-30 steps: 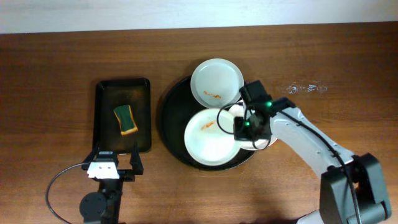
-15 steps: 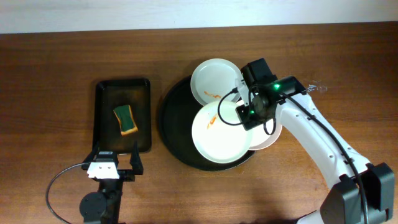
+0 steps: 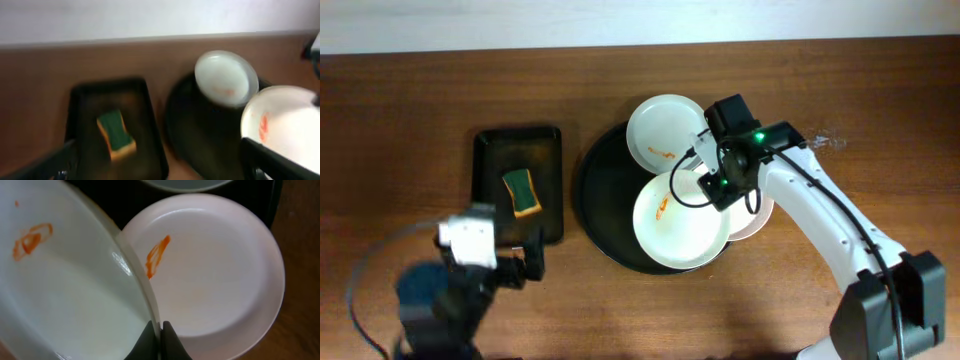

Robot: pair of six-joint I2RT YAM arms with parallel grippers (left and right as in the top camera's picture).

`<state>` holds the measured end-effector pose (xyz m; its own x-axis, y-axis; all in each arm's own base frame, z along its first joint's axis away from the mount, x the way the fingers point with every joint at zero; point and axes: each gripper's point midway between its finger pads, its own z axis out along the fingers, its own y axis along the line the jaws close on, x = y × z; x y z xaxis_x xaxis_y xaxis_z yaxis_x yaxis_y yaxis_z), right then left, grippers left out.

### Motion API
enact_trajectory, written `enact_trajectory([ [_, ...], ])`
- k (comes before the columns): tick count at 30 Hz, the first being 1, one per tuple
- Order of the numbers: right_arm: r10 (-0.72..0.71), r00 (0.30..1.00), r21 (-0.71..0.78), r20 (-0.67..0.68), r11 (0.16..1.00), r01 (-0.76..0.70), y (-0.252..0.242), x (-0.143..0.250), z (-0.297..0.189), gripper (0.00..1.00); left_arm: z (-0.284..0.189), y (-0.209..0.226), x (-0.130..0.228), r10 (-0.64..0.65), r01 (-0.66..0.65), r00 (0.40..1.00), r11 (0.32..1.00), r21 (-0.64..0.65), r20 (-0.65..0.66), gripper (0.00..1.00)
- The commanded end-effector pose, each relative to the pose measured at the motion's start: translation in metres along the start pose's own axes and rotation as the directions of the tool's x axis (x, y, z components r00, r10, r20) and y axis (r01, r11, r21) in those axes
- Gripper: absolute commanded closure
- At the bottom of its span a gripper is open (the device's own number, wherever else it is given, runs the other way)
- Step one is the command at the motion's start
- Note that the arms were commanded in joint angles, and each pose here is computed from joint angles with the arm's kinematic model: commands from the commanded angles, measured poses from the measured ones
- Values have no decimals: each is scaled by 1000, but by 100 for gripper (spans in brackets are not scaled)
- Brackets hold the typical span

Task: Clean dirty plates on tray and stack at the side

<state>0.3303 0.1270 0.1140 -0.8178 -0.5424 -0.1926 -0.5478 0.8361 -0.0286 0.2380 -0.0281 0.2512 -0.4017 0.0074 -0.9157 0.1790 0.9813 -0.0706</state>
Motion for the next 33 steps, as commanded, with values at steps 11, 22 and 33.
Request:
enact_trajectory([
  [11, -13, 1000, 2, 28, 1000, 13, 1, -9, -3, 96, 131, 69, 45, -332, 151, 651, 938, -312, -683, 1],
  [22, -13, 1000, 2, 27, 1000, 13, 1, -9, -3, 96, 197, 82, 144, -497, 201, 432, 866, -457, -752, 32],
  [33, -13, 1000, -3, 8, 1000, 13, 2, -4, -3, 95, 195, 73, 187, -492, 170, 343, 870, -463, -800, 52],
])
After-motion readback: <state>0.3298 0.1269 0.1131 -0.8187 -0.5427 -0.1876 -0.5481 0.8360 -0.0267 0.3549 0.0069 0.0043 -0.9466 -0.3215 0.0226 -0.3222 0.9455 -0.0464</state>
